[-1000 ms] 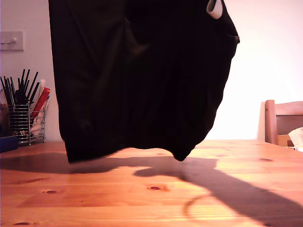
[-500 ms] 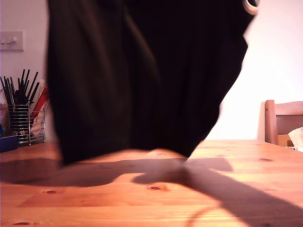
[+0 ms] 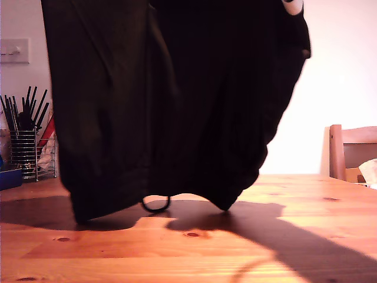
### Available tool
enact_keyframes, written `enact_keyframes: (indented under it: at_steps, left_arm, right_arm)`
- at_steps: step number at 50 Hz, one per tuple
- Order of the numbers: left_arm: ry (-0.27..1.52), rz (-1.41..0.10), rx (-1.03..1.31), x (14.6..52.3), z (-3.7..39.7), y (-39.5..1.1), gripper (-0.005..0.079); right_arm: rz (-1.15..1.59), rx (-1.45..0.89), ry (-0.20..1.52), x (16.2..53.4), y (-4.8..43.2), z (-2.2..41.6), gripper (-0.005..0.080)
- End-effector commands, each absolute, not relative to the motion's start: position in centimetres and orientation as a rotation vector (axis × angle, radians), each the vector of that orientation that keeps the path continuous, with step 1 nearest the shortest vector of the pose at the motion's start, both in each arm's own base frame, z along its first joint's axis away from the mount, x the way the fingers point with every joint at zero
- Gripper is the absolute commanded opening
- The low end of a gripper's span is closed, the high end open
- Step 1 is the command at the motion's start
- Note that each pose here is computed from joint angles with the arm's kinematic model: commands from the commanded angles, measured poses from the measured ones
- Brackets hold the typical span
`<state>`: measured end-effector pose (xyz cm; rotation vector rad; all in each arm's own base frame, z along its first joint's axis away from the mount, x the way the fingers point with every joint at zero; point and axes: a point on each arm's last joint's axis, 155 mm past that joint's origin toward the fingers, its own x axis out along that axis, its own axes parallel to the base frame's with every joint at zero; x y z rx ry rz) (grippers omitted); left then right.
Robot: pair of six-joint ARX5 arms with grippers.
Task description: Fold the shorts in front of you. After folding it, place it to the left side.
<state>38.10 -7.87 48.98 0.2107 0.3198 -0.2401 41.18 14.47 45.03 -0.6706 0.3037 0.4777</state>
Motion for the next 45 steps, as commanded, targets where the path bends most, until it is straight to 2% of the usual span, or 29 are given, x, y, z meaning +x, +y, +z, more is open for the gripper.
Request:
enact_keyframes:
  at_steps: [1,10,17,35,41,45]
  left_arm:
    - [0.299,-0.257,0.204,38.4,49.5,-8.6,-0.0019]
    - [0.235,-0.294,0.202,38.0,51.3,-10.1,-0.0020]
    - [0.258,-0.323,0.203,39.6,50.1,-11.0,-0.0020]
    - [0.218,-0.342,0.264,49.4,46.4,-12.7,-0.0020]
    - [0.136,-0.316,0.275,52.7,46.8,-12.3,-0.0020]
    - [0.064,-0.303,0.273,53.3,48.3,-12.3,-0.0020]
  right_arm:
    - [0.463,-0.672,0.292,41.3,14.2,45.5,-0.0013]
    - [0.468,-0.676,0.292,41.3,14.3,45.4,-0.0013]
    - [0.478,-0.678,0.295,42.6,14.8,44.6,-0.0013]
    - [0.402,-0.654,0.173,51.6,16.1,43.5,-0.0013]
    - [0.321,-0.600,0.096,54.8,16.0,44.2,-0.0013]
    - [0.282,-0.547,0.009,55.8,16.1,46.1,-0.0013]
